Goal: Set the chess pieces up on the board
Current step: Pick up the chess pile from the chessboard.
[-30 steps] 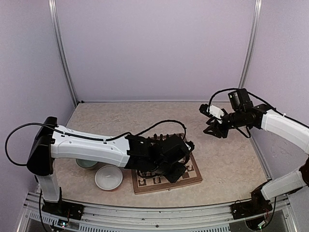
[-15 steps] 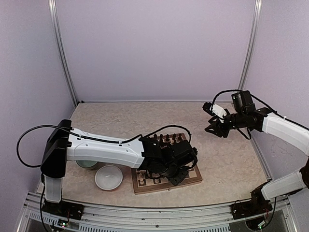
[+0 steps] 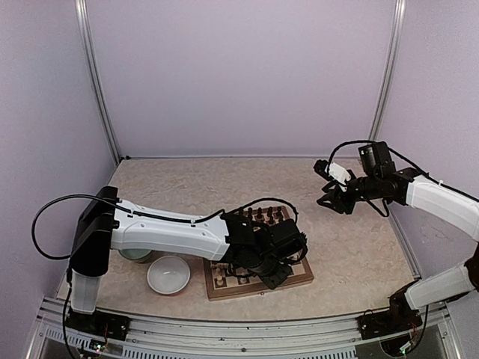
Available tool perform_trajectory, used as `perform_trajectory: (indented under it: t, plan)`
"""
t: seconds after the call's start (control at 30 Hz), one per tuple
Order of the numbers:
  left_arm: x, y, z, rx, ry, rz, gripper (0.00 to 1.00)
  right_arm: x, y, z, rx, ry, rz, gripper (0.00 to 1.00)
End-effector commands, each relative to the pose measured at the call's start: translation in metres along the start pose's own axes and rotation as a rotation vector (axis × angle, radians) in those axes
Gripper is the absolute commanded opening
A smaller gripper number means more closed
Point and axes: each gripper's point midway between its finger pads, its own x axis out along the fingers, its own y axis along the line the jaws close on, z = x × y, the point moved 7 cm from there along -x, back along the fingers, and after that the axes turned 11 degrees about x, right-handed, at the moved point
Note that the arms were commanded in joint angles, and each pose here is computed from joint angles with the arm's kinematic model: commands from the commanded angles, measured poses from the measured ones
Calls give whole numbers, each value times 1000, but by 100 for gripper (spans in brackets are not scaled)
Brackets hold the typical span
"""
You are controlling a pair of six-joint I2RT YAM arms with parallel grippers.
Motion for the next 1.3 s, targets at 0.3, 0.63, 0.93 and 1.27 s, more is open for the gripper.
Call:
perform_trajectory:
  t: [0.3, 0.63, 0.93, 1.27]
  plan:
    - [2, 0, 5, 30, 0, -17, 23, 5, -1, -5, 11, 5, 19, 45]
    - [1, 0, 11, 35, -21, -52, 14, 6, -1, -7, 12, 11, 22, 45]
    - [-21, 4, 21, 66, -91, -45, 5, 4, 2, -4, 35, 0, 51, 44]
    - [-84, 3, 27, 250, -284, 6, 0, 4, 13, 1, 228, 20, 331, 44]
